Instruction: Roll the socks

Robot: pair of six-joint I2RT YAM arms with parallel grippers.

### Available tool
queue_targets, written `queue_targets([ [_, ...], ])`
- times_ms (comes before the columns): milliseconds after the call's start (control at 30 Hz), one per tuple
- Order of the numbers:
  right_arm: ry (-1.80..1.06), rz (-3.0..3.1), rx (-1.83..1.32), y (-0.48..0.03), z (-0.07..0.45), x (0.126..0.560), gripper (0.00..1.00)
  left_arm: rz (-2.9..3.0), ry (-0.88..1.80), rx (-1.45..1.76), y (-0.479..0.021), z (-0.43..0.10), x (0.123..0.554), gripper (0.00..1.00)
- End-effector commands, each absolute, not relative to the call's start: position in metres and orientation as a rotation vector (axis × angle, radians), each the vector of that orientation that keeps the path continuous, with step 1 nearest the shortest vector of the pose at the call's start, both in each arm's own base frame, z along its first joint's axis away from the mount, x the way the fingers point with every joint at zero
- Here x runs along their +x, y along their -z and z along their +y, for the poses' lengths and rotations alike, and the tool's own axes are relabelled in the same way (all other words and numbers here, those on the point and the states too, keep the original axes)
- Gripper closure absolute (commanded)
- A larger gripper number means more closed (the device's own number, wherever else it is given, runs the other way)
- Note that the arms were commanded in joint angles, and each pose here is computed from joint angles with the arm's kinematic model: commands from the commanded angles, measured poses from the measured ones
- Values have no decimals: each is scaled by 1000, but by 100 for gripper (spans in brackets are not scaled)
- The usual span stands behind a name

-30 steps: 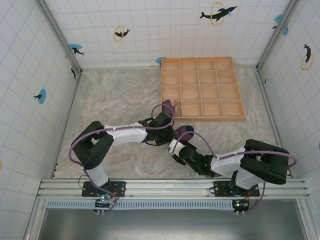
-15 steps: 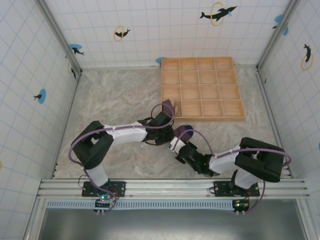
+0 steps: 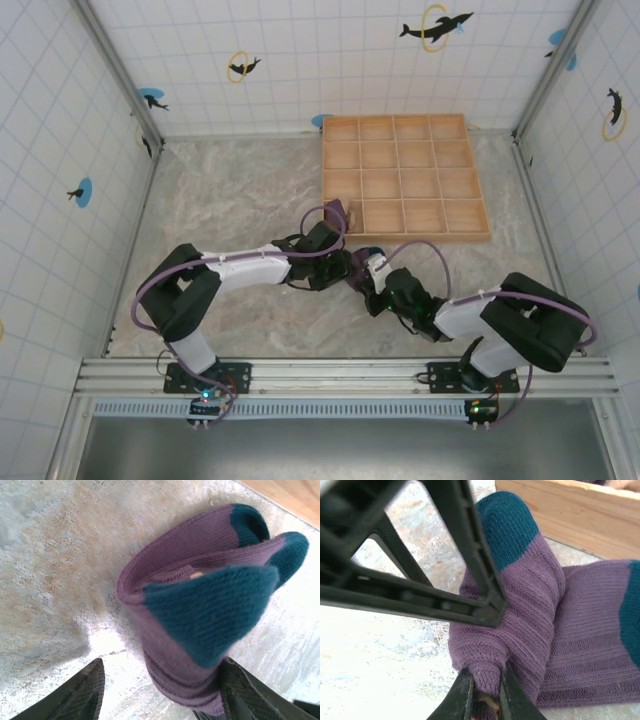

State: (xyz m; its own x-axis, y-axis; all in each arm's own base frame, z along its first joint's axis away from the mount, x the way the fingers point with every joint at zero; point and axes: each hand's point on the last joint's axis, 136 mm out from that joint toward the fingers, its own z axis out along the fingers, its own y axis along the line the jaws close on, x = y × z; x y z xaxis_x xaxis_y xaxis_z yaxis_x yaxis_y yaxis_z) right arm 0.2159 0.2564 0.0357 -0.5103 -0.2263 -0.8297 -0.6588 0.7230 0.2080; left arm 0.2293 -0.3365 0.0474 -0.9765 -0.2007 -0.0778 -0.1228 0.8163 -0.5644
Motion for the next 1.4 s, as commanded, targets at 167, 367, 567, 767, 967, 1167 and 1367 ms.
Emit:
queue_targets([
  [167,-1062,2306,-397,-15,243,193,100,2731,1062,-159,-78,-345,226,36],
  [367,-1203,2346,-278,-17,244,200,100,2733,1092,-129,-69,-346,222,39],
  [567,-1237,2463,-195,-2,246,208,100,2685,1053,-129,-66,-343,234,41],
  [767,-1265,2511,-67,7,239,211,100,2667,1036,-130,-59,-343,251,45],
  [967,-1201,2603,27,19,232,214,100,2689,990,-188,-47,-324,255,46],
  [1167,-1197,2662,82,30,230,214,100,2674,1064,-176,-45,-333,258,47],
  [1367,-1252,2649,133,27,234,220,100,2674,1089,-225,-31,-329,253,47],
])
